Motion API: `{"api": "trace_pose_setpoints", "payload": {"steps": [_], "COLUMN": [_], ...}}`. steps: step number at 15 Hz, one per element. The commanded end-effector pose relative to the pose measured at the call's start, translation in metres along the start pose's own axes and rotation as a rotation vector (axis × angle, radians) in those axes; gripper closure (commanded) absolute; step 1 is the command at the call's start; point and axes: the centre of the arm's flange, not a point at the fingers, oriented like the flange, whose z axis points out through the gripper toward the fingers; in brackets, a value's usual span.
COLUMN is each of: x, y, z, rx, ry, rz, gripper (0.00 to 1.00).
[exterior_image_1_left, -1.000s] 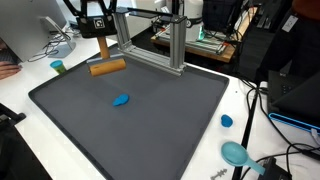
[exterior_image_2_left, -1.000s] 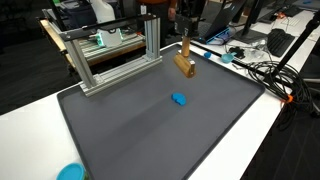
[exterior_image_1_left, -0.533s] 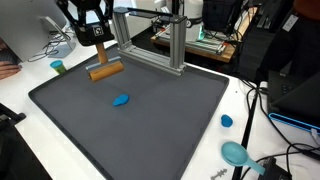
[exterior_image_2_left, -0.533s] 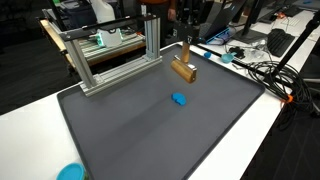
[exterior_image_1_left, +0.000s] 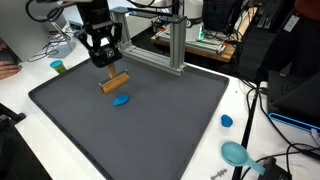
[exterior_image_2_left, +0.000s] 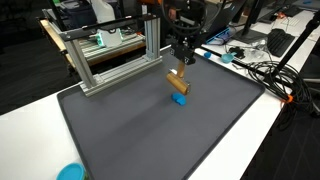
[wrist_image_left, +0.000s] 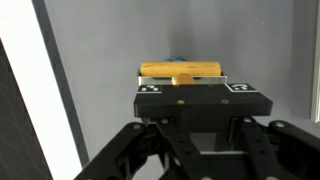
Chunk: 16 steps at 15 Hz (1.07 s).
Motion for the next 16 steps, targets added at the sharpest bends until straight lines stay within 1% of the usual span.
{"api": "trace_pose_setpoints", "payload": {"steps": [1, 2, 3, 5, 10, 16], "x": [0.000, 0.000, 0.002, 0.006, 0.016, 0.019], "y": [0.000, 0.000, 0.001, 0.000, -0.001, 0.000], "z": [0.003, 0.003, 0.006, 0.016, 0.040, 0.054], "rx": [0.004, 0.005, -0.005, -0.015, 0.018, 0.022], "ry": [-0.002, -0.002, 0.003, -0.004, -0.006, -0.003], "rz": [0.001, 0.002, 0.010, 0.014, -0.006, 0.004], "gripper": [0.53, 0.53, 0.78, 0.78, 0.78, 0.78]}}
